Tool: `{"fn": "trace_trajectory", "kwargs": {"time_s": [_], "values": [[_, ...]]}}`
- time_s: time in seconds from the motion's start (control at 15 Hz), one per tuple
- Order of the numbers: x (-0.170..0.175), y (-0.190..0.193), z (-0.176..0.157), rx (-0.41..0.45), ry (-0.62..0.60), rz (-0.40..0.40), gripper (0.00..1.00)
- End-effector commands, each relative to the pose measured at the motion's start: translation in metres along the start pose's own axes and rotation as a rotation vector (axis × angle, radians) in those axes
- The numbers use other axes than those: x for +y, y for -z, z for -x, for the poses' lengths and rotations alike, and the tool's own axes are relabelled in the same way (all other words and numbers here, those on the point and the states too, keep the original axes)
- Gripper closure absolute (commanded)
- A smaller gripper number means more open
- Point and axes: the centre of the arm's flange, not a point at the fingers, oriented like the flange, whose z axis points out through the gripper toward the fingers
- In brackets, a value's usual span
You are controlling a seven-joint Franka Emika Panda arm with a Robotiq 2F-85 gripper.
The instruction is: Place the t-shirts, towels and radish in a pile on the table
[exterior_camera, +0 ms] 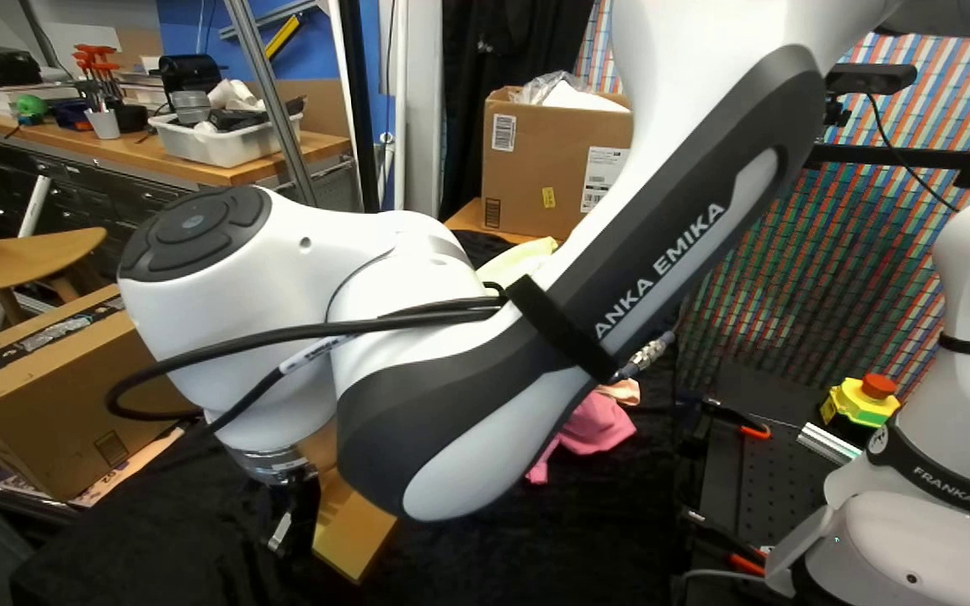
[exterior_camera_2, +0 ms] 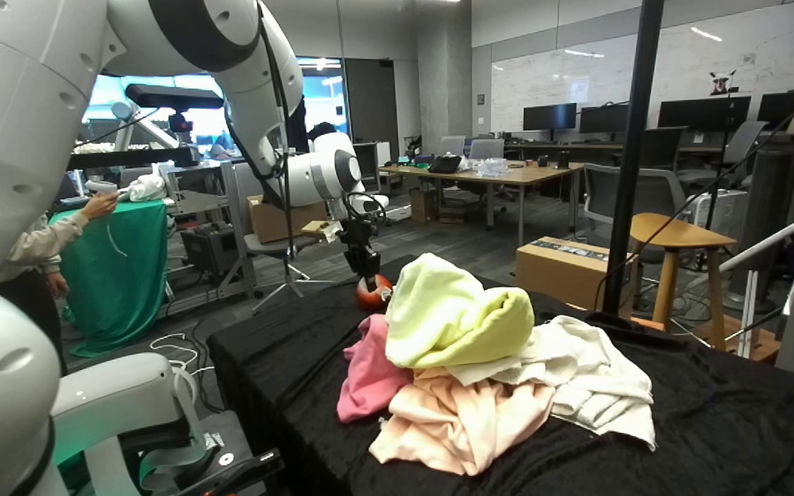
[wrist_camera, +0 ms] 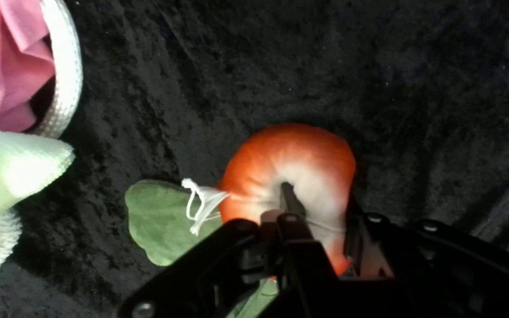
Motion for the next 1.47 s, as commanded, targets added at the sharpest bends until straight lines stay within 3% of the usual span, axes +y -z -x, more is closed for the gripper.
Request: {"fn": "trace_trajectory", "kwargs": {"time_s": [0.0,0.13,0.67,1.07,1.4], "values": [[0.006,0.013,-0.006,0.011,0.008,0.031,0.90],[0.010,0.018,-0.006,0.005,0.014,0.039,0.94],[0.046,0.043,-0.017,-0.065,0.044,0.082,0.91],[0.106,0.060,-0.038,-0.089,-0.011,0.114,0.91],[0.178,0.060,-0.066,-0.118,-0.124,0.134,0.91]]}}
